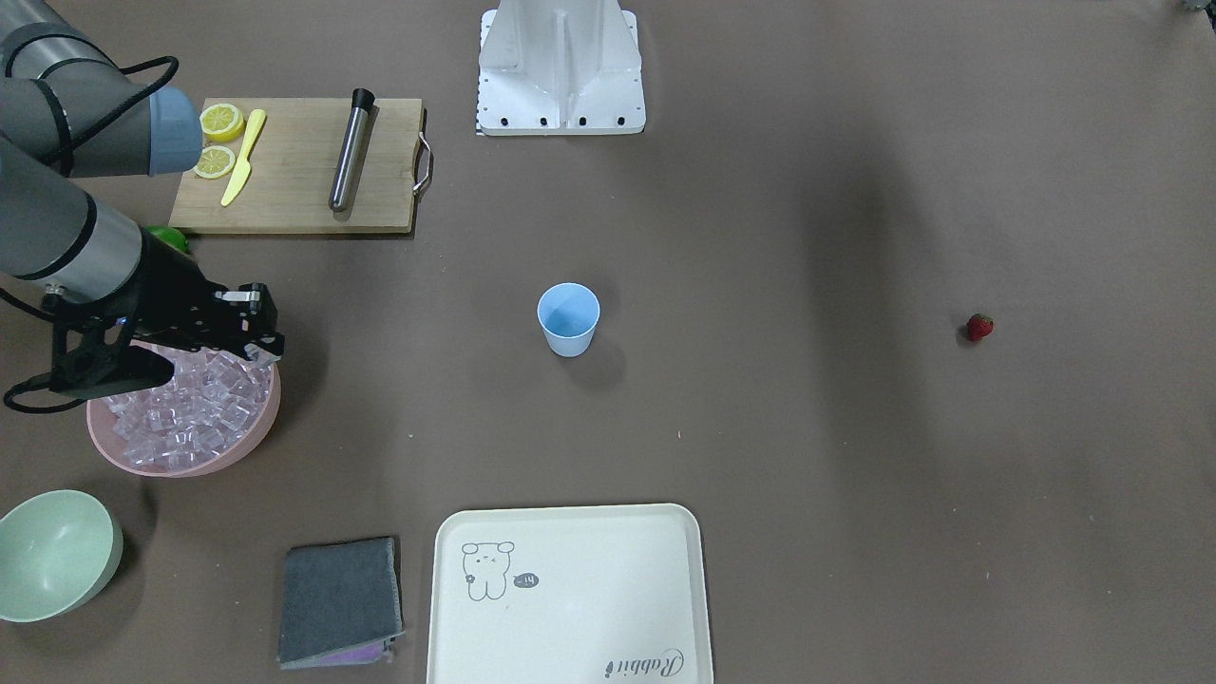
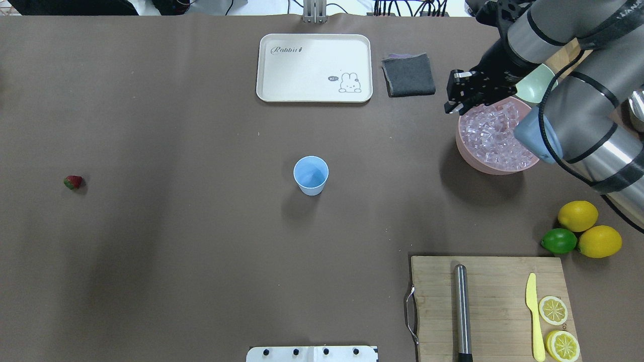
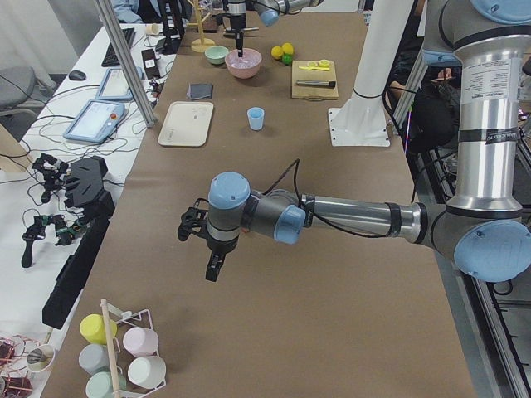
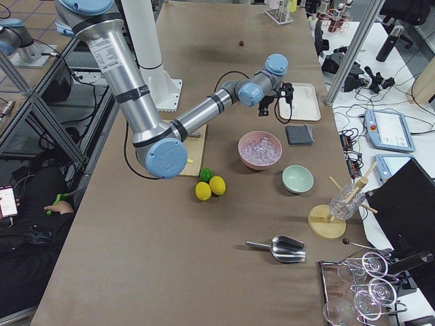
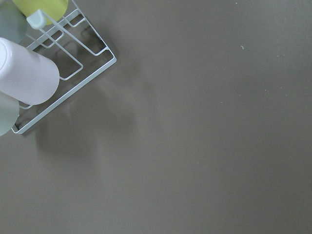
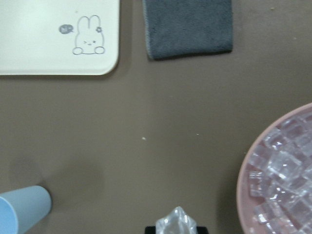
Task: Put ice and strawberries in cup
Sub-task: 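Lift the ice cube and carry it over the light-blue cup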
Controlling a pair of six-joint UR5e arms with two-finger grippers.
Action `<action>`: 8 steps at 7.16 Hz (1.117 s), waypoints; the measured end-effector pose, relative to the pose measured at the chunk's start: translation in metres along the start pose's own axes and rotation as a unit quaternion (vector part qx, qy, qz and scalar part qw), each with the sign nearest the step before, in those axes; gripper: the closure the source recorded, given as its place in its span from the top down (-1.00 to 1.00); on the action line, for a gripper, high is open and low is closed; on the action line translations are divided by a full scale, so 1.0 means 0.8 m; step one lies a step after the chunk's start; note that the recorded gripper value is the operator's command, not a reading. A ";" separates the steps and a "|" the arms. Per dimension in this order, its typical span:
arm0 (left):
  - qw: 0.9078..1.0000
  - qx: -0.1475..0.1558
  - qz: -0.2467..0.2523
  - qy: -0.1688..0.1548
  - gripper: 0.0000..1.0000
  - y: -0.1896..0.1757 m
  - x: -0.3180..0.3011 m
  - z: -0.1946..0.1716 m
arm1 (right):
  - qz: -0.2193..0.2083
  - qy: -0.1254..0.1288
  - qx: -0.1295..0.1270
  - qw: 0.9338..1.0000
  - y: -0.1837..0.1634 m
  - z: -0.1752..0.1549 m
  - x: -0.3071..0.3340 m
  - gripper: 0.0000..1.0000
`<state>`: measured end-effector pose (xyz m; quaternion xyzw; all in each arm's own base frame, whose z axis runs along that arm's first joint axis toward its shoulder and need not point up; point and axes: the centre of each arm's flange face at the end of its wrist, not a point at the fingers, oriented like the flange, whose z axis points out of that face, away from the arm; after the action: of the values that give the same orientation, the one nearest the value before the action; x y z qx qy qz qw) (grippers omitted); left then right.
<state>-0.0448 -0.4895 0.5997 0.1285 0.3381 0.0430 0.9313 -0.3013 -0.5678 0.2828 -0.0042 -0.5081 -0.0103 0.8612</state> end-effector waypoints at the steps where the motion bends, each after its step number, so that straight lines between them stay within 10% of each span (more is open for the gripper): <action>1: 1.000 -0.001 0.000 0.000 0.96 0.001 -0.001 0.001 | 0.020 -0.015 -0.006 1.000 0.016 0.014 -0.067 -1.00; 8: 1.000 -0.006 -0.004 0.000 0.96 0.004 -0.005 0.006 | 0.042 -0.001 0.033 0.999 0.139 0.182 -0.255 -1.00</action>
<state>-0.0449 -0.4881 0.6070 0.1219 0.3384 0.0414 0.9322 -0.5247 -0.4515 0.1747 0.0031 -0.5088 0.0426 0.8598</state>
